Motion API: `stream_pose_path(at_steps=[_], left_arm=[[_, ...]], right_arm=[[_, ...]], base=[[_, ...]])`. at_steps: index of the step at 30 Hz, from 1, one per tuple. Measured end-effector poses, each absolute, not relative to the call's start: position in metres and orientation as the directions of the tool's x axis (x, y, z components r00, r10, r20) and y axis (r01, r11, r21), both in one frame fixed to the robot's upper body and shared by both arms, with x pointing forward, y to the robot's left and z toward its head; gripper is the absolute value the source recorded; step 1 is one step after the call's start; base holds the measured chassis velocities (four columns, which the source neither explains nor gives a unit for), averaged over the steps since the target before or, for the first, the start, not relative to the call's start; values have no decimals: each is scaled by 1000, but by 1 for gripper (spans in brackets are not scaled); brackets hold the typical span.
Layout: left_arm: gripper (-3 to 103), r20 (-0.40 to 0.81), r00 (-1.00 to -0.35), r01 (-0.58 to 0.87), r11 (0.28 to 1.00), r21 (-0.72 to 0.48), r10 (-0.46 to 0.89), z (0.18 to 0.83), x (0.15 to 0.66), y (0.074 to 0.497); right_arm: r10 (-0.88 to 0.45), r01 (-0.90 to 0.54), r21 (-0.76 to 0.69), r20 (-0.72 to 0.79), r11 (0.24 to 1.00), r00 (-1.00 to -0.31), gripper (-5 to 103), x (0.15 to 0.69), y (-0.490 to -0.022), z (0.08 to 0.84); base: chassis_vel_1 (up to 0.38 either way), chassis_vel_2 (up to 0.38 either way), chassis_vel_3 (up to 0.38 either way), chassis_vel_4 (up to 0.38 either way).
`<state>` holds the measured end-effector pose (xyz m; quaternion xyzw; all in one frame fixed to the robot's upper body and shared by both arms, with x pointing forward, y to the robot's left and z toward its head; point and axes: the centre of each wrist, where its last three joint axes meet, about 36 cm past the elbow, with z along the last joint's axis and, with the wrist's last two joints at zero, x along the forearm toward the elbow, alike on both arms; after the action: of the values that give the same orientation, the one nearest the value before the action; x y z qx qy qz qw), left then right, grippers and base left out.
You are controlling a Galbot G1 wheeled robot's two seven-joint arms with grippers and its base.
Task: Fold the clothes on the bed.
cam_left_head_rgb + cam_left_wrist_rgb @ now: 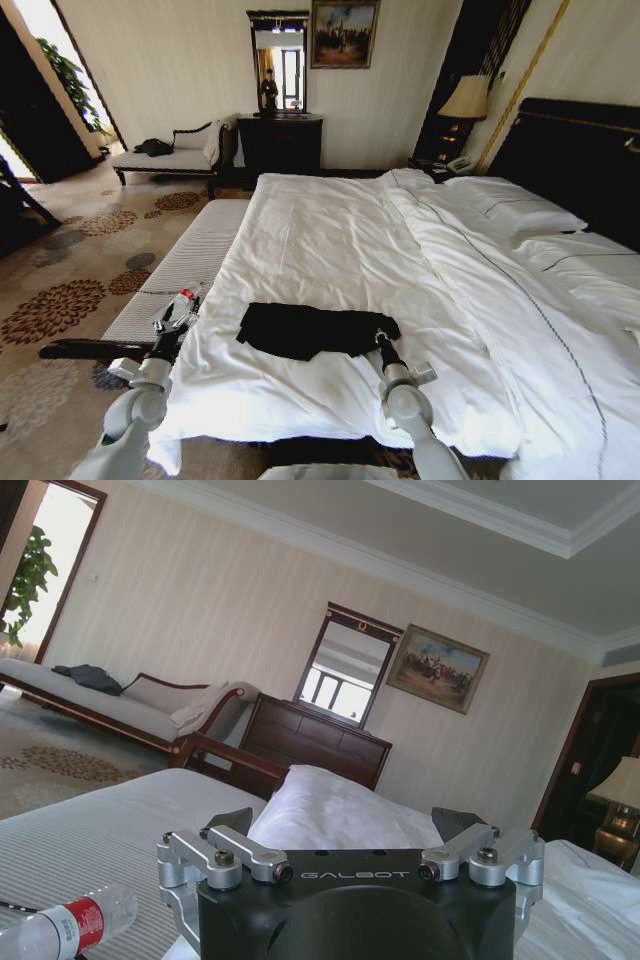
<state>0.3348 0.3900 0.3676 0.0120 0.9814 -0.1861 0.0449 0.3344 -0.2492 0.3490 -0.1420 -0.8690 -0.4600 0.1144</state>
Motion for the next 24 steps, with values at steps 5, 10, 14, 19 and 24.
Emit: stream_pose_path(at_steps=[5,10,14,19,24], left_arm=[[100,-89,-996,40,931,-363,8,367,336,390],[100,-91,-996,43,931,-363,11,367,337,389],[100,-97,-995,41,933,-358,7,371,336,390],[100,-100,-995,34,937,-348,-1,375,335,395],[100,-94,-995,22,939,-344,-11,374,332,400]], right_arm=[[175,340,731,295,591,-939,8,337,-295,388],[167,294,685,248,666,-954,8,343,-306,405],[89,151,622,129,768,-988,8,350,-284,413],[-44,-2,593,57,805,-997,8,359,-235,414],[-178,-113,572,59,812,-982,8,364,-179,390]], base=[[0,0,0,0],[0,0,0,0],[0,0,0,0],[0,0,0,0],[0,0,0,0]])
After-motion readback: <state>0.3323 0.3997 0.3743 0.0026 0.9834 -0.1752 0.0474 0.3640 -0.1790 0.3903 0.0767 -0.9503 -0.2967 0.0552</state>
